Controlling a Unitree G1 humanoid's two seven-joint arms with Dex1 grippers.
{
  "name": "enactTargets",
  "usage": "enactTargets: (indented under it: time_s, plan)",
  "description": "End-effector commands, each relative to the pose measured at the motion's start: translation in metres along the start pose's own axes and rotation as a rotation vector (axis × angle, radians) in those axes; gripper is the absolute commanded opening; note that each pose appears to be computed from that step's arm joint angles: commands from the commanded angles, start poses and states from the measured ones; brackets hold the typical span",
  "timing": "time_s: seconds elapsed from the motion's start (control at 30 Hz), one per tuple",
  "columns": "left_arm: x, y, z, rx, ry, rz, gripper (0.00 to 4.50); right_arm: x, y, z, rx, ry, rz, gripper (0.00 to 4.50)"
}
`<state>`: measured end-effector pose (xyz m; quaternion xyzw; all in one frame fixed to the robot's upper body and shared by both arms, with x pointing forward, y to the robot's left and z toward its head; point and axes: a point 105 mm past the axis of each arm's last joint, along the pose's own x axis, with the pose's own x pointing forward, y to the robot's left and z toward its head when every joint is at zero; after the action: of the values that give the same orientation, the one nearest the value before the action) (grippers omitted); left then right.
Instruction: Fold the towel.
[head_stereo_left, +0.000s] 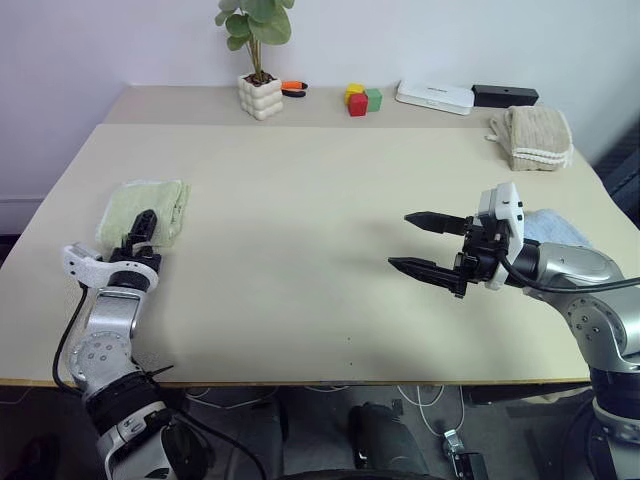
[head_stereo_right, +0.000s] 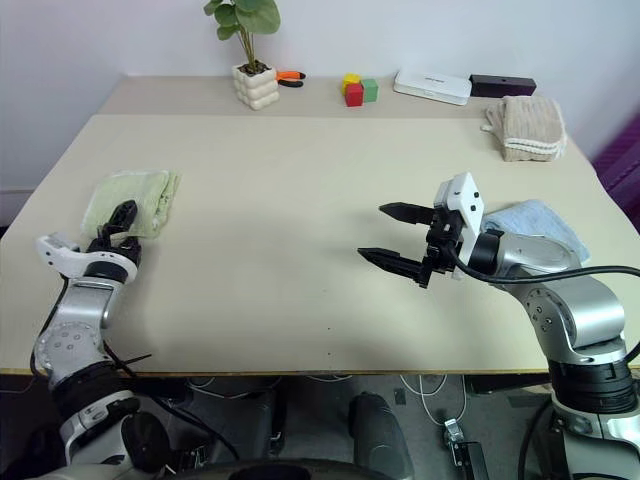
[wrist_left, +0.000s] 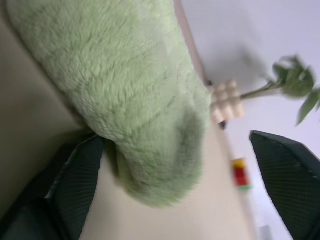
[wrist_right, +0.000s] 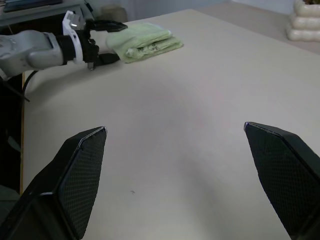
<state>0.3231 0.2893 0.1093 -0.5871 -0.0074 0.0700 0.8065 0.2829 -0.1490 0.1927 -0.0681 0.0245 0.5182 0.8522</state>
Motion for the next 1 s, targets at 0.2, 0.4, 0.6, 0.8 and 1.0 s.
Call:
enactTargets:
  time_s: [0.2, 0.4, 0.6, 0.8, 1.0]
  plan:
    - [-0.053, -0.055, -0.092, 0.237, 0.535, -0.242, 4.46, 0.003, -0.006, 0.008, -0.040, -0.034, -0.009, 4.50]
    - [-0.036, -0.113, -0.111, 0.785, 0.557, -0.593, 4.46, -0.004, -0.042, 0.013, -0.109, -0.071, -0.170, 4.50]
    - [-0.023, -0.131, -0.095, 1.188, 0.558, -0.917, 4.46, -0.013, -0.052, 0.014, -0.158, -0.066, -0.213, 4.50]
    - [0.000, -0.125, -0.098, 1.180, 0.525, -0.891, 4.46, -0.030, -0.067, 0.011, -0.172, -0.029, -0.319, 4.50]
    - [0.022, -0.119, -0.100, 1.195, 0.510, -0.888, 4.46, -0.035, -0.056, 0.020, -0.204, 0.013, -0.311, 4.50]
